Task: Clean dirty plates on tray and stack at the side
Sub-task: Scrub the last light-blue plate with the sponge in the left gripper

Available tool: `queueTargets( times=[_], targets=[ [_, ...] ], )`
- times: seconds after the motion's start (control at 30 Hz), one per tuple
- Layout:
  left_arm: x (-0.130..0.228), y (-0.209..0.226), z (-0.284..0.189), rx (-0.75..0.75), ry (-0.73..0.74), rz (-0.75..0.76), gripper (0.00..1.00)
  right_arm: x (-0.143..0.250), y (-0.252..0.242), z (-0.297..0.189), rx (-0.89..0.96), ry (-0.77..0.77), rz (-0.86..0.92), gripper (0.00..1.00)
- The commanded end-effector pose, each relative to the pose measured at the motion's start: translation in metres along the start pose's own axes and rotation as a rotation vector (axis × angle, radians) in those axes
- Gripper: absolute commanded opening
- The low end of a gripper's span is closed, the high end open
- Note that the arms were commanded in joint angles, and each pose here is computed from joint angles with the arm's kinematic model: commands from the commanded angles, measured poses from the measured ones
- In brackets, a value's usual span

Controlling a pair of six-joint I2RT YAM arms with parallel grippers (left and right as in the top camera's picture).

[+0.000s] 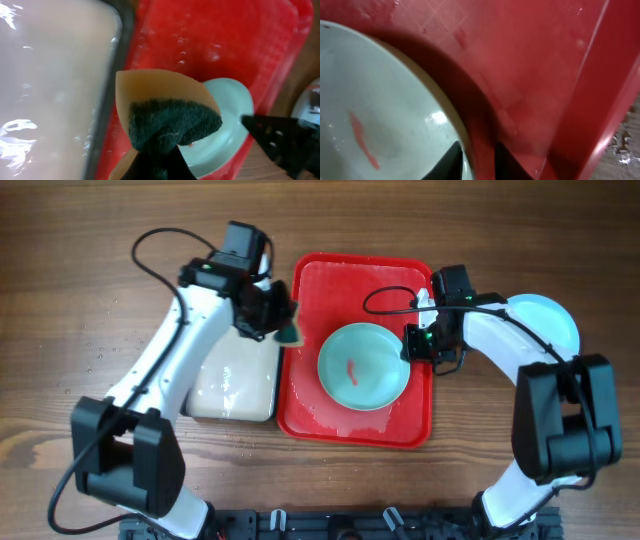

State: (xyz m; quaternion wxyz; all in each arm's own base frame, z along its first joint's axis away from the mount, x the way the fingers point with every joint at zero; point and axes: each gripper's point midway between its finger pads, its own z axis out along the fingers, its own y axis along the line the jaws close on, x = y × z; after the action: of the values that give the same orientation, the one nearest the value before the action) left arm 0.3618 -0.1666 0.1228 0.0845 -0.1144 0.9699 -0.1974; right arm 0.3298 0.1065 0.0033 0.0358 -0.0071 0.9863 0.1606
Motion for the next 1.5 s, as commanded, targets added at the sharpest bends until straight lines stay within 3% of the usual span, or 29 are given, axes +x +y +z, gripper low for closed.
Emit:
queueTargets(
  times=[0.0, 0.2, 0.33, 0.47, 0.57, 0.63, 0.7, 0.77, 0.83, 0.97, 1.03, 1.2, 1.27, 1.37, 1.47],
  targets=[
    [0.021, -0.042, 0.026, 0.041, 0.034, 0.001, 0.04, 0.0, -0.008, 0.014, 0.028, 0.027, 0.056, 0.04],
    [0.062, -0.078, 0.127, 0.02, 0.118, -0.025, 0.04, 0.002, -0.008, 0.014, 0.029, 0.034, 0.054, 0.04],
    [0.067, -0.07, 0.164, -0.012, 0.122, -0.01, 0.04, 0.003, -0.008, 0.014, 0.03, 0.039, 0.056, 0.04],
    [0.054, 0.019, 0.146, -0.429, 0.015, -0.03, 0.04, 0.006, -0.009, 0.014, 0.033, 0.052, 0.057, 0.04],
    [0.05, 0.049, 0.129, -0.551, 0.012, -0.049, 0.04, 0.006, -0.009, 0.014, 0.033, 0.052, 0.057, 0.04],
    [0.054, 0.043, 0.131, -0.503, 0.055, -0.075, 0.04, 0.007, -0.009, 0.014, 0.033, 0.054, 0.058, 0.04],
    [0.066, 0.014, 0.143, -0.346, 0.139, -0.098, 0.04, 0.007, -0.009, 0.014, 0.034, 0.057, 0.059, 0.04],
    [0.086, -0.046, 0.154, -0.081, 0.253, -0.078, 0.04, 0.007, -0.009, 0.014, 0.034, 0.057, 0.059, 0.04],
    [0.104, -0.078, 0.157, 0.027, 0.297, -0.02, 0.04, 0.008, -0.009, 0.014, 0.034, 0.058, 0.059, 0.05],
    [0.134, -0.089, 0.163, 0.014, 0.334, 0.038, 0.04, 0.009, -0.009, 0.014, 0.035, 0.062, 0.06, 0.04],
    [0.133, -0.071, 0.161, -0.057, 0.336, 0.015, 0.04, 0.01, -0.009, 0.014, 0.035, 0.065, 0.062, 0.04],
    [0.075, 0.023, 0.125, -0.488, 0.088, -0.042, 0.04, 0.01, -0.009, 0.014, 0.036, 0.068, 0.062, 0.04],
    [0.053, 0.032, 0.104, -0.539, 0.006, -0.048, 0.04, 0.01, -0.009, 0.014, 0.036, 0.067, 0.062, 0.04],
    [0.036, 0.014, 0.097, -0.449, -0.045, -0.065, 0.04, 0.01, -0.009, 0.014, 0.036, 0.067, 0.062, 0.04],
    [0.055, -0.033, 0.12, -0.205, 0.06, -0.066, 0.04, 0.01, -0.009, 0.014, 0.036, 0.067, 0.062, 0.04]
  ],
)
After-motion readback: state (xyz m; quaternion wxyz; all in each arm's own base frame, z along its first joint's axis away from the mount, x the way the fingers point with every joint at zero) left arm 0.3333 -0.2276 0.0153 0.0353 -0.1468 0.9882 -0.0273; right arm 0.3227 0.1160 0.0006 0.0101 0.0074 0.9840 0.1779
